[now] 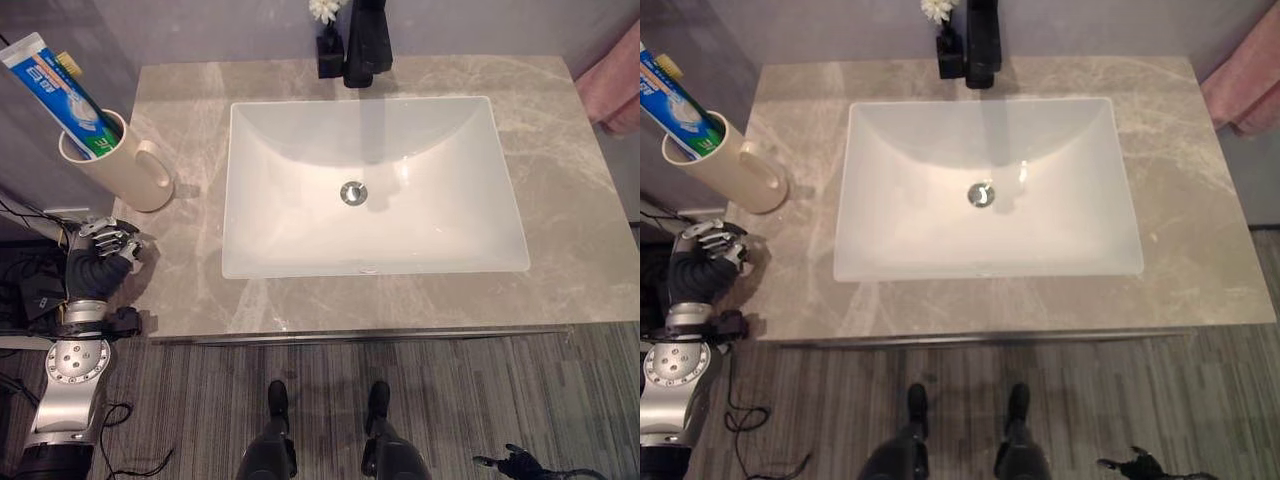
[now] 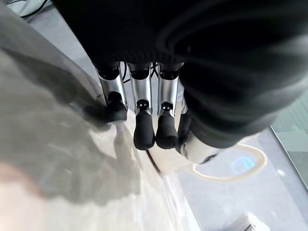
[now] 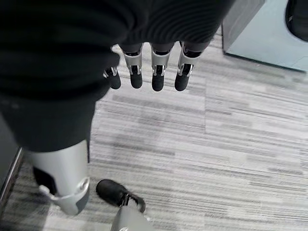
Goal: Put brush and paste in cup on sink, flatten towel.
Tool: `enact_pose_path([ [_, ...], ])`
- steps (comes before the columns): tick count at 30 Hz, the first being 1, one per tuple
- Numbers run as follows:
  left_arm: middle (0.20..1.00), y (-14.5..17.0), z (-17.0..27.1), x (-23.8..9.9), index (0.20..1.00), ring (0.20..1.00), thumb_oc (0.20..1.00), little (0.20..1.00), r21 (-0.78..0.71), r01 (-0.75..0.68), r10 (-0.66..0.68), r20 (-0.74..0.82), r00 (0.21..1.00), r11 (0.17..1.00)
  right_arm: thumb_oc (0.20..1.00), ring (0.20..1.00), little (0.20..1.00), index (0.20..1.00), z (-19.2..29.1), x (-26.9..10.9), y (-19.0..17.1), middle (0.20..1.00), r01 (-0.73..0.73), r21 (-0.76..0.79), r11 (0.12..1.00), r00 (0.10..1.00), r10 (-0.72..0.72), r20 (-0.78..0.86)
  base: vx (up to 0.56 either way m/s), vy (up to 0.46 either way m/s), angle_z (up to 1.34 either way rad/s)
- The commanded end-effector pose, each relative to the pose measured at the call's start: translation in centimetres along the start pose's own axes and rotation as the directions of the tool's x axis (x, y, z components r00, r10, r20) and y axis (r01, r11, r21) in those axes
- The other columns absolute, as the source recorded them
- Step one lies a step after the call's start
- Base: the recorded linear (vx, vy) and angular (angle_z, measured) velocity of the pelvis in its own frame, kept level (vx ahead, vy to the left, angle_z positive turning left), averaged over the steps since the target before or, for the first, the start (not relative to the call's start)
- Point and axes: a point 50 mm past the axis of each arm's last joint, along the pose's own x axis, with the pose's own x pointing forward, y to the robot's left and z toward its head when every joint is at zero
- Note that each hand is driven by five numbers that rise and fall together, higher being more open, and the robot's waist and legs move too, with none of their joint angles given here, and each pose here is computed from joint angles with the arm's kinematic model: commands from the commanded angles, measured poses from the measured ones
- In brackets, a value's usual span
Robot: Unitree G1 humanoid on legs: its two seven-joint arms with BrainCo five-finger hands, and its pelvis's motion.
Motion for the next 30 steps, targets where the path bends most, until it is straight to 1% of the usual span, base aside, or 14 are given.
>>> enact_pose_path([
  [1,0.2,2.3,1.5,1.2,0.2,0.2,0.2,0.2,0.061,-0.093,0.088,0.081,0.993,0.994,1.0,1.0,1.0,1.0,-0.9,-0.1,-1.2,1.0,0.036,0.028,0.999,0.999,-0.035,-0.04,0.04,0.014,-0.18],
  [9,0.2,2.8,2.3,2.9,0.2,0.2,0.2,0.2,0.088,-0.143,0.132,0.12,0.984,0.986,1.0,1.0,1.0,1.0,-0.3,0.0,-1.1,1.0,0.024,0.033,0.999,1.0,-0.023,-0.018,0.03,0.014,-0.11],
  [10,0.2,3.4,2.9,3.5,0.2,0.2,0.2,0.2,0.093,-0.178,0.164,0.143,0.976,0.98,1.0,1.0,1.0,1.0,0.2,0.0,-1.3,1.0,0.023,0.044,0.999,1.0,-0.023,0.005,0.03,0.017,-0.14],
  [13,0.2,3.6,3.2,4.1,0.2,0.2,0.2,0.2,0.093,-0.199,0.183,0.155,0.971,0.976,1.0,1.0,1.0,1.0,0.3,0.0,-1.5,1.0,0.029,0.053,0.998,1.0,-0.03,0.008,0.02,0.011,-0.11],
  [30,0.2,5.0,8.3,8.8,0.2,0.2,0.2,0.2,0.149,-0.288,0.23,0.319,0.919,0.946,1.0,1.0,1.0,1.0,0.3,0.0,-2.0,1.0,0.033,0.057,0.998,0.999,-0.034,0.01,0.0,0.001,-0.01],
])
